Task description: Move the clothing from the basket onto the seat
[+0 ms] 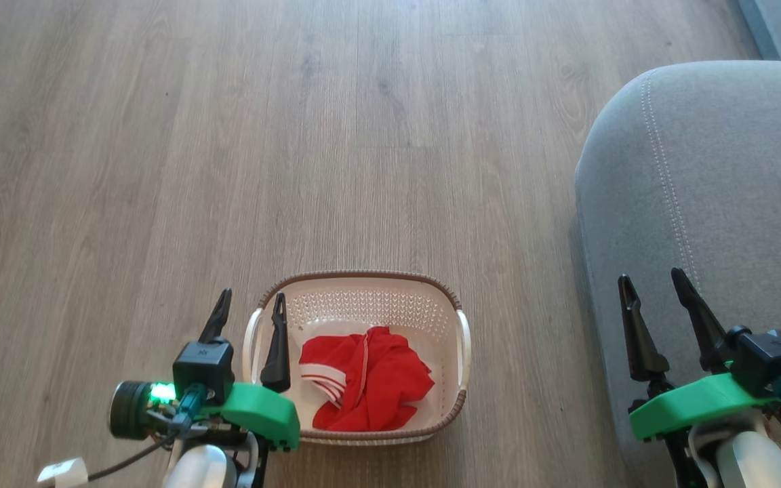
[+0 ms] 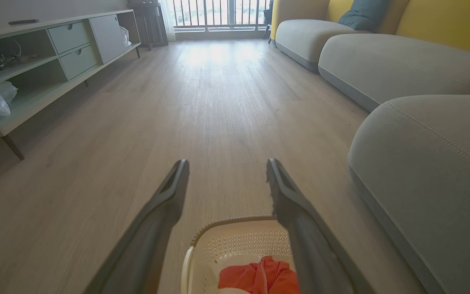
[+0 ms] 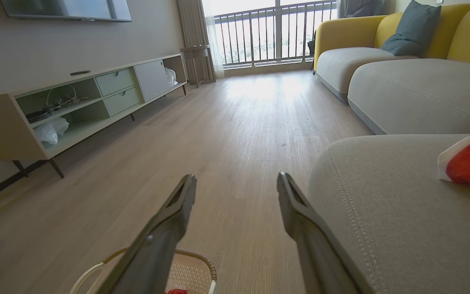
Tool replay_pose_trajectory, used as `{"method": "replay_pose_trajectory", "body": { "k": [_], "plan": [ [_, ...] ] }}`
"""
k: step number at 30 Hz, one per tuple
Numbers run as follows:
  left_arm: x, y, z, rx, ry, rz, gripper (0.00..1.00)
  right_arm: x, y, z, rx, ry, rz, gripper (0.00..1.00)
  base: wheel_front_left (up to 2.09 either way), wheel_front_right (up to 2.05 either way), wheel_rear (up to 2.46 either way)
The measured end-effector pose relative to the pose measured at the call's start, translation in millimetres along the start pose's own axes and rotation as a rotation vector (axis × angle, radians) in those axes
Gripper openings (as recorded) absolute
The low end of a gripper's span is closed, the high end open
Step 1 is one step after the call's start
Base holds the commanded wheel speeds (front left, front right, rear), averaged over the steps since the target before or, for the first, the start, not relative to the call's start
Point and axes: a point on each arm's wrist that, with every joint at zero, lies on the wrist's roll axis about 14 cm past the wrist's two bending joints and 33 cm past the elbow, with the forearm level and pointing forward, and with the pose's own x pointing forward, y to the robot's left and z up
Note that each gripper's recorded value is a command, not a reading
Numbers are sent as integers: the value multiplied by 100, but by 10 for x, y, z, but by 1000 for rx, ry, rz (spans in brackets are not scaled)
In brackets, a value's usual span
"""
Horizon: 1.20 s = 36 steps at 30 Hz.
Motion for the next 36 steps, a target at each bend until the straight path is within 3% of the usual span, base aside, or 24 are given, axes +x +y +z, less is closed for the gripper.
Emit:
{"method": "replay_pose_trajectory", "body": {
  "k": [18, 29, 36],
  "plan": [
    [11, -123, -145, -20, 46, -42, 100, -21, -202, -44, -27, 17, -55, 100, 0, 0, 0],
    [308, -465, -691, -24, 199, -176, 100, 69, -604, -374, -39, 110, -166, 100, 0, 0, 0],
    [520, -687, -1425, -4, 391, -283, 100, 101, -814, -813, -53, 229, -216, 100, 0, 0, 0]
  ]
}}
